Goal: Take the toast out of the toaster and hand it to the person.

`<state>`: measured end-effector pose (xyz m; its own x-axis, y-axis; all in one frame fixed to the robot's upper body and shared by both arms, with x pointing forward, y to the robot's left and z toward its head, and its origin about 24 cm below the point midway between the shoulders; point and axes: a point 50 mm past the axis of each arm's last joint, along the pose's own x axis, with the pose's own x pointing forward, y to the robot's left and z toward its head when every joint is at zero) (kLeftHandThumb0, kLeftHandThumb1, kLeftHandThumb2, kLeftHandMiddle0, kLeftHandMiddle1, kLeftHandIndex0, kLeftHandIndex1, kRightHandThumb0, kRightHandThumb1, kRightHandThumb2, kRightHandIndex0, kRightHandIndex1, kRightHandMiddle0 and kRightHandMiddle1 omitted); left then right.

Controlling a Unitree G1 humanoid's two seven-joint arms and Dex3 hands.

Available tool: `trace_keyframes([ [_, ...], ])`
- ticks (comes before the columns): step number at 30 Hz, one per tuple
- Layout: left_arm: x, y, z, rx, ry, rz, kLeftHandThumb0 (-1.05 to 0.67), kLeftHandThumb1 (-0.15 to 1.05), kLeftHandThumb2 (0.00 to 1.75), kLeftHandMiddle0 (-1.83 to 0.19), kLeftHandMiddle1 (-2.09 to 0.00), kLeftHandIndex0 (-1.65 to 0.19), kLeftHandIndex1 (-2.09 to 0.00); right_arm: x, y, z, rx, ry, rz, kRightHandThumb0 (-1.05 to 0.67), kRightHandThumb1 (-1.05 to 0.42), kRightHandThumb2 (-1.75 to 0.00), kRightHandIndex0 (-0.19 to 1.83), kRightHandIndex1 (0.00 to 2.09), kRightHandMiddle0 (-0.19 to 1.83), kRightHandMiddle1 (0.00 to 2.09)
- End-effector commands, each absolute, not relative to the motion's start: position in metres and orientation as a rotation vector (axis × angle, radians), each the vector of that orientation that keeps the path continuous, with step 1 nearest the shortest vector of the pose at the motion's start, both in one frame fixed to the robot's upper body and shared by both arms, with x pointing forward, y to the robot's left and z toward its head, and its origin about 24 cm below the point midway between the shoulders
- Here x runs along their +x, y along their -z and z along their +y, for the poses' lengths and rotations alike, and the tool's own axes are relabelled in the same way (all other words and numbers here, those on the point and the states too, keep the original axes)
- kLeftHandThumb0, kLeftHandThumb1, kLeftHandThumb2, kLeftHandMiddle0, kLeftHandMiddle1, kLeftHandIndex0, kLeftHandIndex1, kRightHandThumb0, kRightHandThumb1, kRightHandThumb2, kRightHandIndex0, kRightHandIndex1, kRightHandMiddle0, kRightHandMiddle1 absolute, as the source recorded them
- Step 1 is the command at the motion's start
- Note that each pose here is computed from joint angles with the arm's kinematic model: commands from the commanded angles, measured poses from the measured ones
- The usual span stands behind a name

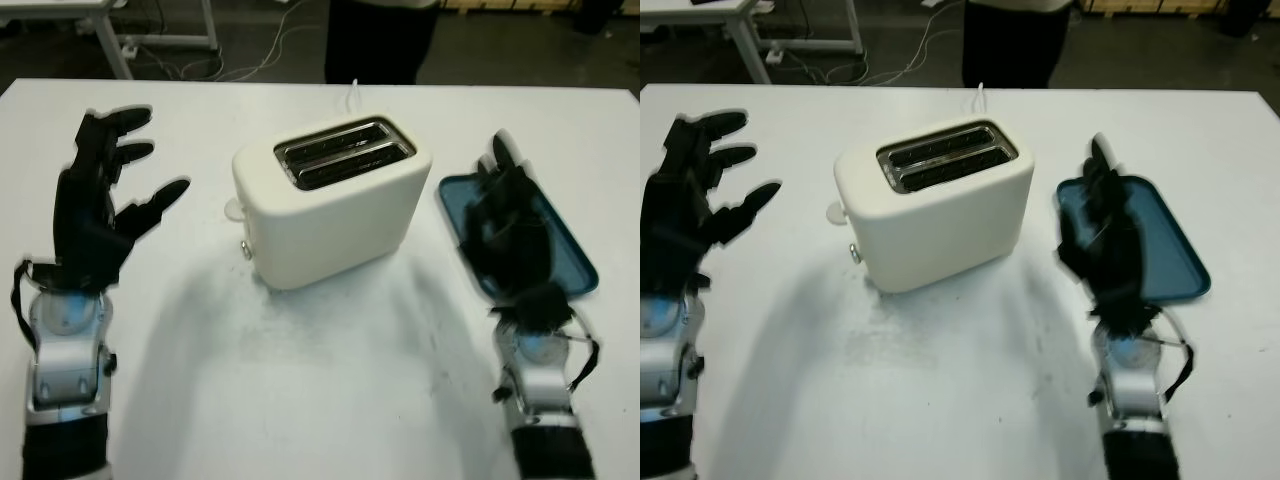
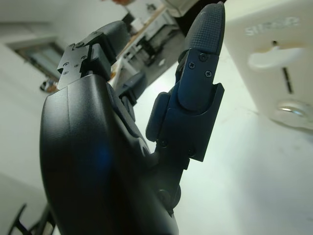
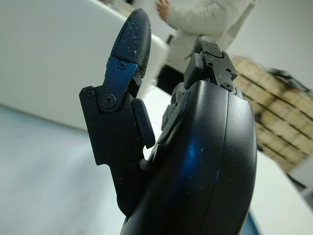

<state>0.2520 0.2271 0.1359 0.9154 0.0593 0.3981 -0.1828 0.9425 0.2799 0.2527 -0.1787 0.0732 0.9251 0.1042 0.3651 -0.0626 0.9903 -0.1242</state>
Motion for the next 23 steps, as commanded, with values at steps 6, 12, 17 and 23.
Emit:
trace_keyframes([
  [6,0.235,-0.081,0.195,0.117,-0.094,-0.256,-0.78,0.92,0.27,0.0,-0.86,0.0,-0.67,0.237,-0.047,-0.156,0.064,-0.067,-0.301,-0.65,-0.92,-0.82,0.03,0.02,0.06,0.01],
  [12,0.237,-0.054,0.192,0.169,0.033,-0.151,-0.64,0.65,0.92,0.0,-0.73,0.0,-0.57,0.233,-0.034,-0.152,0.074,-0.078,-0.247,-0.64,-0.92,-0.85,0.02,0.02,0.06,0.01],
  [17,0.242,-0.046,0.195,0.227,0.112,-0.145,-0.73,0.82,0.8,0.0,-0.67,0.0,-0.53,0.232,-0.033,-0.151,0.084,-0.071,-0.24,-0.69,-0.92,-0.82,0.03,0.03,0.08,0.02],
  [23,0.241,-0.052,0.191,0.188,0.107,-0.149,-0.76,0.8,0.79,0.0,-0.79,0.0,-0.61,0.233,-0.031,-0.152,0.079,-0.076,-0.238,-0.69,-0.92,-0.81,0.03,0.03,0.07,0.01],
])
